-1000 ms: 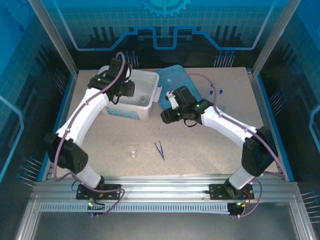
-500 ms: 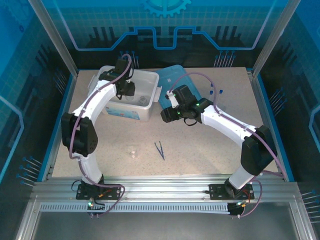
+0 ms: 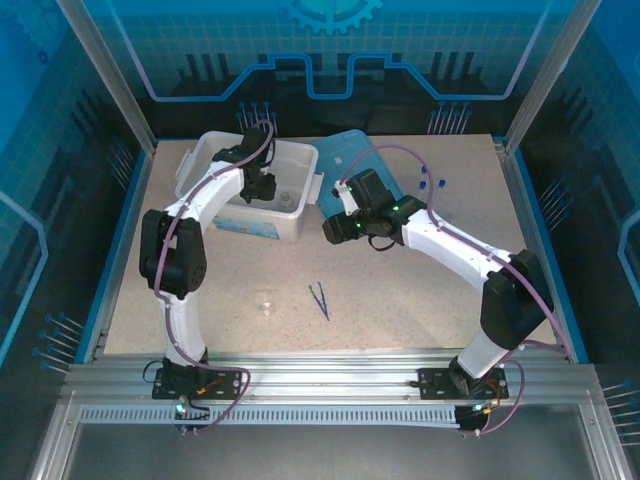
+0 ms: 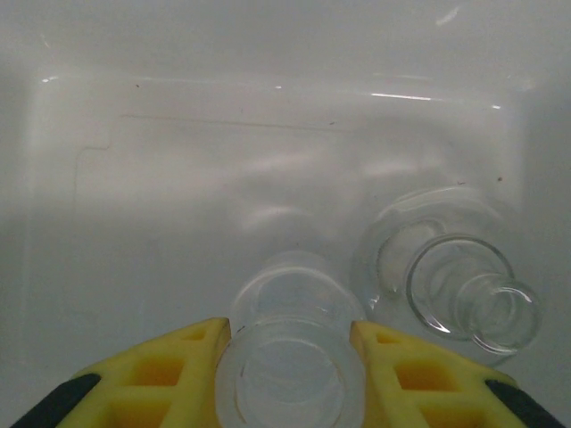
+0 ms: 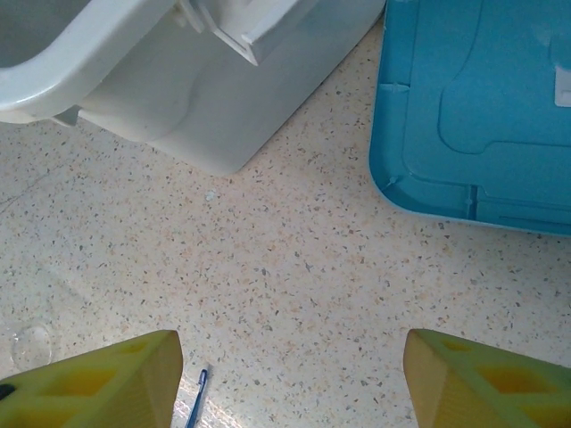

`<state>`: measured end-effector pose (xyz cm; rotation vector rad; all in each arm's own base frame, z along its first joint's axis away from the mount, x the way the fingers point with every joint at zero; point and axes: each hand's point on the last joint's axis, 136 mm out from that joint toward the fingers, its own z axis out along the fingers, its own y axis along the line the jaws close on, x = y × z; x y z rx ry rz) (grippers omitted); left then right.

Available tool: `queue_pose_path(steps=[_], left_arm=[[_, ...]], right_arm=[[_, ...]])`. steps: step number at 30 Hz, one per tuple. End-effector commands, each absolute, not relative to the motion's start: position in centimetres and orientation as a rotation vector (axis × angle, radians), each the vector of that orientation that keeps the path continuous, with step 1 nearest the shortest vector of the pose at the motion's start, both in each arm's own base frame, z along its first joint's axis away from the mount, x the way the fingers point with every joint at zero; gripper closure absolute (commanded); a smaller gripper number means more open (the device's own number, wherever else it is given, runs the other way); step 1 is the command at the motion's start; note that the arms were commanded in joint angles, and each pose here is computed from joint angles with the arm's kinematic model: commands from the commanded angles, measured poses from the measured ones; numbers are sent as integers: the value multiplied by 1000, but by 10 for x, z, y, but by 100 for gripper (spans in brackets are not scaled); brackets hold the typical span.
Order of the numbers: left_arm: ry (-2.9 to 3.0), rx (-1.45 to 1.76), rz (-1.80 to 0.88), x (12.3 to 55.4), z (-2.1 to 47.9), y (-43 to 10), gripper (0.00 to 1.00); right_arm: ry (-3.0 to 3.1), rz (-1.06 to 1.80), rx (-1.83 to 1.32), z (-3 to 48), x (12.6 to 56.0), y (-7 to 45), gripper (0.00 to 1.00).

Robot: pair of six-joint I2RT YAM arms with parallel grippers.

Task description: Organize the chemistry lab equipment

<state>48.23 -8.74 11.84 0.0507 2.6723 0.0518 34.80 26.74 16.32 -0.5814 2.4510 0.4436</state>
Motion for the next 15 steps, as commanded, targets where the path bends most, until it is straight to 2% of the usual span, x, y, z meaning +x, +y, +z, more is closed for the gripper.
queue_pose_path(steps=[1, 15], left_arm=[[2686, 83, 35, 488, 108, -85, 83], [2768, 109, 4, 487, 76, -89, 83]], right_arm=[[2442, 470, -559, 166, 353, 266, 32], [2431, 478, -542, 168, 355, 263, 33]])
